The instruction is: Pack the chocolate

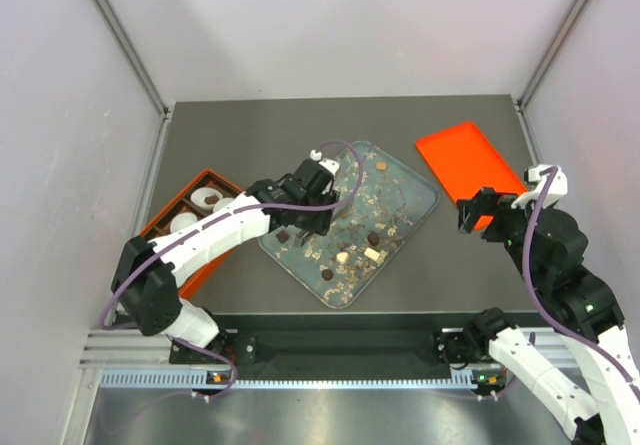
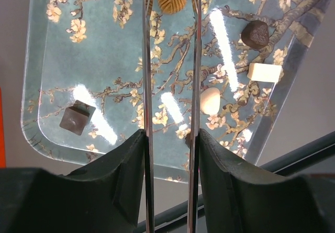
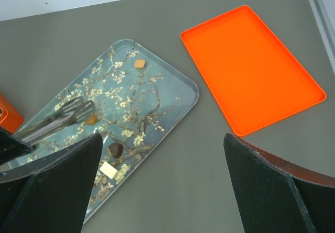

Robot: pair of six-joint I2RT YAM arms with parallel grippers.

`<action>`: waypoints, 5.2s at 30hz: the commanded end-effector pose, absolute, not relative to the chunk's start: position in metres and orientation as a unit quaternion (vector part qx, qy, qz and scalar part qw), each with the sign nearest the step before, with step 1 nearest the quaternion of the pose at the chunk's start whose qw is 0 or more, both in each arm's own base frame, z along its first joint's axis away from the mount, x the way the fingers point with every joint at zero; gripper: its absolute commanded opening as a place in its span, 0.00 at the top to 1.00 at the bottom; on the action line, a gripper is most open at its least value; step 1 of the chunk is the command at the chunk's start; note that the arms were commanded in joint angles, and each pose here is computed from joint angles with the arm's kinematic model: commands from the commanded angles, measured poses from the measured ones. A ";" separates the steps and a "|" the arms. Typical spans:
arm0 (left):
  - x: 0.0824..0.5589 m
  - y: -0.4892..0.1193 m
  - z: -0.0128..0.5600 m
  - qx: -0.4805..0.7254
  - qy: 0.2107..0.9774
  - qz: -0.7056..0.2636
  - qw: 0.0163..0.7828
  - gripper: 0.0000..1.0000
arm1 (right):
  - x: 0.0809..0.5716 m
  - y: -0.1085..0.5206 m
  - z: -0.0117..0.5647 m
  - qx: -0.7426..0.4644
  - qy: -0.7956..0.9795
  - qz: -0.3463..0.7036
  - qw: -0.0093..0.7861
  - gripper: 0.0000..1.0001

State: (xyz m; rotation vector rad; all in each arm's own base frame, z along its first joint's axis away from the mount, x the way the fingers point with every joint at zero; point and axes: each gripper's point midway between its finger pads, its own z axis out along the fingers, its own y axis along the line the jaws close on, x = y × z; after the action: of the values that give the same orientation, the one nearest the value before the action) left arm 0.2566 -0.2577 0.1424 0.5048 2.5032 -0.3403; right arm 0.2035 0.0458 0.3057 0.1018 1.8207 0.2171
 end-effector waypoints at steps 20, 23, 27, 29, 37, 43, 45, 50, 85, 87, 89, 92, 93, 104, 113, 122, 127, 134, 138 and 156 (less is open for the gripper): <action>0.254 -0.261 0.127 0.185 0.935 -0.121 0.278 0.60 | 0.199 0.042 0.323 0.051 0.772 0.100 0.625 0.00; 0.253 -0.261 0.136 0.181 0.934 -0.126 0.280 0.63 | 0.198 0.042 0.323 0.050 0.772 0.100 0.626 0.00; 0.253 -0.261 0.146 0.177 0.933 -0.131 0.286 0.64 | 0.199 0.042 0.322 0.050 0.773 0.100 0.625 0.00; 0.255 -0.260 0.151 0.175 0.931 -0.127 0.292 0.64 | 0.199 0.042 0.321 0.050 0.774 0.100 0.623 0.00; 0.273 -0.235 0.174 0.165 0.930 -0.070 0.320 0.64 | 0.198 0.043 0.321 0.048 0.772 0.101 0.625 0.00; 0.296 -0.199 0.202 0.128 0.928 -0.051 0.347 0.65 | 0.197 0.043 0.320 0.048 0.771 0.104 0.626 0.00; 0.303 -0.174 0.210 0.102 0.929 -0.041 0.352 0.66 | 0.197 0.043 0.320 0.046 0.772 0.102 0.626 0.00; 0.313 -0.107 0.219 0.029 0.933 -0.027 0.357 0.65 | 0.199 0.045 0.319 0.042 0.772 0.105 0.625 0.00; 0.273 -0.019 0.166 -0.076 0.949 0.063 0.298 0.66 | 0.200 0.048 0.313 0.033 0.772 0.107 0.626 0.00; 0.270 -0.019 0.163 -0.076 0.950 0.061 0.295 0.66 | 0.200 0.049 0.312 0.031 0.773 0.107 0.625 0.00; 0.269 -0.019 0.162 -0.076 0.950 0.059 0.296 0.66 | 0.200 0.049 0.312 0.032 0.773 0.109 0.624 0.00; 0.267 -0.022 0.158 -0.076 0.952 0.053 0.292 0.65 | 0.201 0.050 0.312 0.031 0.773 0.109 0.625 0.00; 0.267 -0.023 0.158 -0.075 0.952 0.050 0.292 0.64 | 0.201 0.050 0.313 0.032 0.772 0.110 0.625 0.00; 0.273 -0.023 0.157 -0.074 0.952 0.053 0.292 0.56 | 0.201 0.050 0.313 0.033 0.772 0.111 0.625 0.00; 0.276 -0.023 0.176 -0.073 0.948 0.053 0.304 0.53 | 0.199 0.049 0.316 0.035 0.770 0.114 0.627 0.00; 0.283 -0.057 0.225 -0.020 0.939 -0.044 0.339 0.55 | 0.197 0.051 0.323 0.037 0.766 0.124 0.629 0.00; 0.281 -0.111 0.241 0.040 0.924 -0.136 0.356 0.58 | 0.199 0.055 0.321 0.039 0.771 0.131 0.622 0.00; 0.261 -0.198 0.234 0.132 0.910 -0.184 0.346 0.59 | 0.200 0.051 0.319 0.043 0.774 0.118 0.620 0.00; 0.235 -0.248 0.216 0.187 0.906 -0.192 0.326 0.60 | 0.202 0.052 0.317 0.044 0.777 0.118 0.616 0.00; 0.197 -0.323 0.150 0.250 0.910 -0.188 0.272 0.50 | 0.202 0.051 0.316 0.045 0.778 0.116 0.616 0.00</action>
State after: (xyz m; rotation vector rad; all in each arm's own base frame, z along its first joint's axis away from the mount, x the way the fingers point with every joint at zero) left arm 0.1884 -0.3018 0.1418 0.7094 2.5036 -0.4604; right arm 0.2040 0.0539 0.2986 0.0836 1.8387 0.2557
